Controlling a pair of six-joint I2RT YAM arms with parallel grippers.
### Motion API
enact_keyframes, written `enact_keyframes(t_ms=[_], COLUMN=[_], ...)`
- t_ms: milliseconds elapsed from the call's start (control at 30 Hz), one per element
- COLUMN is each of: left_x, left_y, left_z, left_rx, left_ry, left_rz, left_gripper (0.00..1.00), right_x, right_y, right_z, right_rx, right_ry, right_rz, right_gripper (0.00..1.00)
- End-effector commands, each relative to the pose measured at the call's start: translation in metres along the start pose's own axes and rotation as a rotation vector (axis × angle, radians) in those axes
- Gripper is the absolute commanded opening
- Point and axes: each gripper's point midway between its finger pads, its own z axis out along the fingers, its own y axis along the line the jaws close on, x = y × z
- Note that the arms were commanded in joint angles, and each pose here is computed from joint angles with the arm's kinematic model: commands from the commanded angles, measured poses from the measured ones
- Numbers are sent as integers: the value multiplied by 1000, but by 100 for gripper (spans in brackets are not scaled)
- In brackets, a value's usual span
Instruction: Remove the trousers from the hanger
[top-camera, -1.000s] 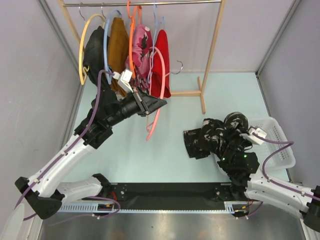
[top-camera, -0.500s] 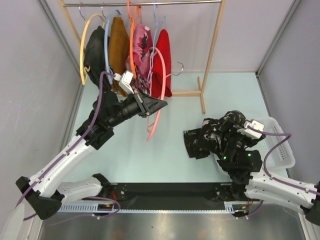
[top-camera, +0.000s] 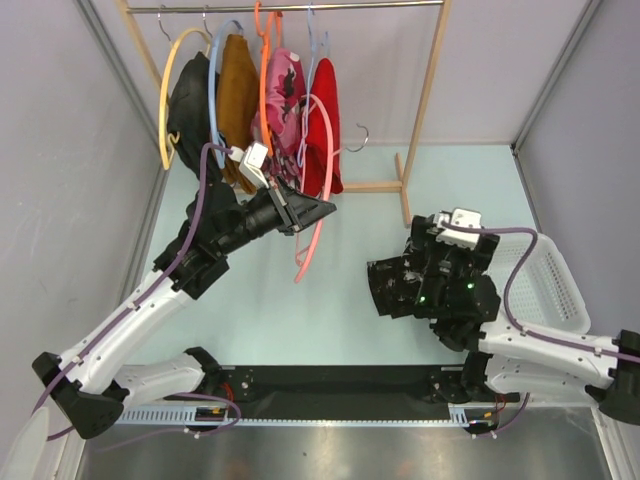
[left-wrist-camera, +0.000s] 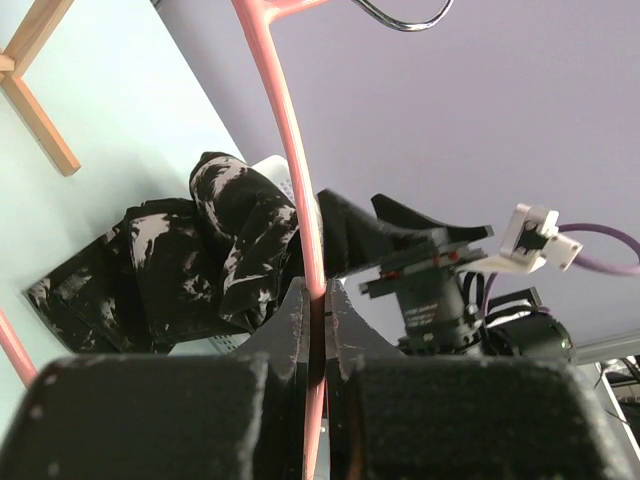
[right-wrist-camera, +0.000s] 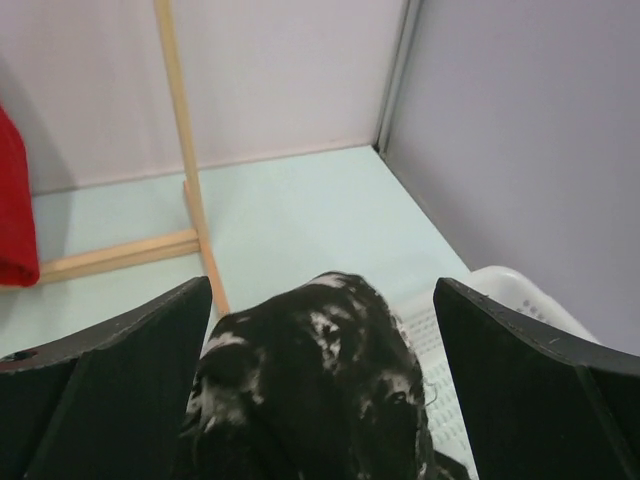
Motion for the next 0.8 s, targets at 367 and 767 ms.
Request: enact_keyframes(t_ms=[367, 767], left_x=[-25, -55], left_y=[-15, -16], left_z=[-13, -43], left_rx=[-7, -98], left_ry=[-85, -213], left_rz=[113, 256], left_gripper=[1, 0], right_x=[-5, 78], right_y=[100, 140], right_z=[117, 44], right_rx=[-495, -575], right_ry=[372, 668], right_rz=[245, -167], right_gripper=[100, 90])
